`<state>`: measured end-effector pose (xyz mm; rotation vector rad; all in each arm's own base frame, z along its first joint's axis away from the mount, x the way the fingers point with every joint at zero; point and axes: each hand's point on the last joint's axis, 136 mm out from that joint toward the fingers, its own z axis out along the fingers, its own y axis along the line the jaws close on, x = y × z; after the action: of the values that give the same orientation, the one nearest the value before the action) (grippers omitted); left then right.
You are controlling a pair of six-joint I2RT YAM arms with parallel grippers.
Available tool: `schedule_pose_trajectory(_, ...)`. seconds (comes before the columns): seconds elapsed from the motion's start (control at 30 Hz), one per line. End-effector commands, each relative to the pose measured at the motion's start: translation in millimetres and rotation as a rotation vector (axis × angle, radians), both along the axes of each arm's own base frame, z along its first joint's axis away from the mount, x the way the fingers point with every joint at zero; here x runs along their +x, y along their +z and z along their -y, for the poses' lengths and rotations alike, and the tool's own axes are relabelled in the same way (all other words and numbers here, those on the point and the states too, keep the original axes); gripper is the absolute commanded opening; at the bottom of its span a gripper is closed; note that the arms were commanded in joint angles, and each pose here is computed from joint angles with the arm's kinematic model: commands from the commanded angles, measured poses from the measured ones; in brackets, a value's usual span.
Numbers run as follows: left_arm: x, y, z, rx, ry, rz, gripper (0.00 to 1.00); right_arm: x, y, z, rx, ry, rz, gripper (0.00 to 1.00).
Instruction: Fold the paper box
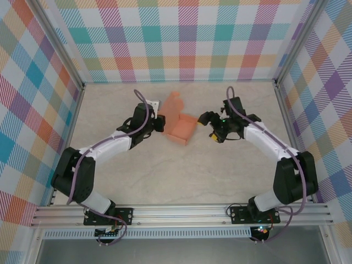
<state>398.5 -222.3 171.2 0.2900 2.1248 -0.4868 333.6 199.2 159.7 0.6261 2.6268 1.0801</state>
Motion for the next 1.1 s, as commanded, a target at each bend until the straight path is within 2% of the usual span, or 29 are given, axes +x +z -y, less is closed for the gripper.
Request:
schedule_pose_trajectory(0.0, -19.0, 62.6, 24.5, 0.093, -0.283, 0.371, 0.0, 10.1, 36.9, 5.5, 0.064, 0.114, 0.19, 0.87)
schedule_pose_trajectory(0.07, -38.3, 79.8, 29.7, 0.138, -0.401, 0.541, 0.0, 17.9, 44.6, 20.3, 0.068, 0.108, 0.229, 0.87)
schedule_pose_trajectory(0.13, -49.2, 86.0, 28.7, 0.164, -0.476, 0.621, 0.0, 26.0, 49.7, 34.7, 0.054, 0.094, 0.267, 0.87)
schedule_pose_trajectory(0.33, -73.6, 85.6, 34.8, 0.171, -0.727, 0.651, 0.0, 39.2, 60.7, 59.9, -0.015, 0.087, 0.406, 0.86)
schedule_pose_trajectory(0.47, -79.3, 66.0, 42.0, 0.257, -0.888, 0.614, 0.0, 39.7, 46.0, 75.9, -0.091, 0.068, 0.411, 0.86)
schedule_pose_trajectory(0.6, -64.1, 51.9, 46.0, 0.328, -0.925, 0.613, 0.0, 38.9, 21.8, 92.8, -0.115, 0.039, 0.357, 0.86)
schedule_pose_trajectory(0.83, -54.3, 22.9, 58.2, 0.312, -1.046, 0.5, 0.0, 40.8, 1.3, 110.4, -0.15, 0.044, 0.239, 0.82)
schedule_pose_trajectory(1.07, -33.3, -9.3, 65.3, 0.308, -1.067, 0.376, 0.12, 48.7, -0.8, 99.3, -0.094, 0.113, 0.184, 0.82)
